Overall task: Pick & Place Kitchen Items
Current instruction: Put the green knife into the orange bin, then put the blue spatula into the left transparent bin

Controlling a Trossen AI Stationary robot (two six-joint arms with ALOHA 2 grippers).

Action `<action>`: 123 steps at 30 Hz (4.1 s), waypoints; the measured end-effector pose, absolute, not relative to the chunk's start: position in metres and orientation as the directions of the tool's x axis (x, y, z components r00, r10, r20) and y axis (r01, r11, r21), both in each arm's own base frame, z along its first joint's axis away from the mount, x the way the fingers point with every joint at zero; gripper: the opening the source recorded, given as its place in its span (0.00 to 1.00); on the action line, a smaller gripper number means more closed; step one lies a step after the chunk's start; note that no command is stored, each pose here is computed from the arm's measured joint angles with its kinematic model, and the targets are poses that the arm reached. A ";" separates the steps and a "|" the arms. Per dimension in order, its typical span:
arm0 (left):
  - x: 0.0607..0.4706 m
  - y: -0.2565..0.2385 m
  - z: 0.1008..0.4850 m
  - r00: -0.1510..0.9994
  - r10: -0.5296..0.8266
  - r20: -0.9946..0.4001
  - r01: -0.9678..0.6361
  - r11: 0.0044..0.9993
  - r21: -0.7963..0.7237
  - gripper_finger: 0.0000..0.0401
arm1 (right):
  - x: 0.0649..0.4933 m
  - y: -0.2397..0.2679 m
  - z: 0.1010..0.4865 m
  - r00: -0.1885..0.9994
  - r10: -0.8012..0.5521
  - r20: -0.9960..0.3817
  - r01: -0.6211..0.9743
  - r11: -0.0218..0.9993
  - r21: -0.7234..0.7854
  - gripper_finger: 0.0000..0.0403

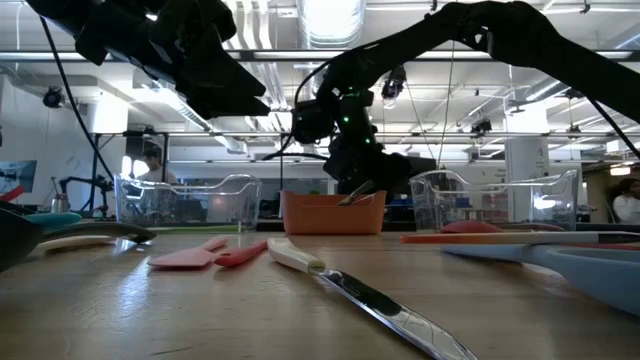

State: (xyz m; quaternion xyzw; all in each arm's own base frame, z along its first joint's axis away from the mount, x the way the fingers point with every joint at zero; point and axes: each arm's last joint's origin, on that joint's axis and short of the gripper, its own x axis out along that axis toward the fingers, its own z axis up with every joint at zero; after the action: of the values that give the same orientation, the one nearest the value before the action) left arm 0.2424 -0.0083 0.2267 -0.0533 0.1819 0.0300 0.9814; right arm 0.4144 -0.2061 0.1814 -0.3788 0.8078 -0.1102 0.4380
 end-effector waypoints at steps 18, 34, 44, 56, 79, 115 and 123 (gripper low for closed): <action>0.242 -0.008 0.227 0.932 0.039 -0.361 -0.078 0.993 -0.093 0.67 | 0.416 -0.206 0.180 -0.316 -0.704 -0.636 -0.513 0.690 -0.510 0.32; 0.242 -0.008 0.227 0.932 0.040 -0.361 -0.076 0.993 -0.088 0.67 | 0.419 -0.201 0.198 -0.307 -0.773 -0.555 -0.460 0.631 -0.625 0.38; 0.242 -0.008 0.227 0.932 0.040 -0.361 -0.077 0.993 -0.089 0.67 | 0.416 -0.183 0.239 -0.223 -0.778 -0.588 -0.361 0.626 -0.691 0.28; 0.242 -0.008 0.227 0.932 0.039 -0.361 -0.079 0.992 -0.096 0.67 | 0.378 -0.151 0.314 -0.054 -0.579 -0.814 0.006 0.815 -0.580 0.05; 0.242 -0.008 0.227 0.932 0.039 -0.361 -0.090 0.988 -0.125 0.67 | 0.312 -0.065 0.417 0.410 -0.084 -0.908 0.224 0.974 0.011 0.02; 0.205 -0.015 0.257 0.693 0.010 -0.721 -0.122 0.987 -0.103 0.67 | 0.281 0.047 0.315 0.338 0.185 -0.923 -0.049 0.983 0.179 0.02; 0.199 -0.043 0.278 0.524 -0.046 -0.851 0.080 0.997 -0.004 0.67 | 0.267 0.043 0.290 0.396 0.191 -0.898 -0.057 0.981 0.184 0.02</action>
State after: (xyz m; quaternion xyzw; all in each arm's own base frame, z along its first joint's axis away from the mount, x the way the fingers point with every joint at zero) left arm 0.1993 -0.0427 0.2776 0.0175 0.4866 -0.0359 0.8727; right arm 0.2667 0.0431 0.2896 0.0618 0.5445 0.0743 0.8332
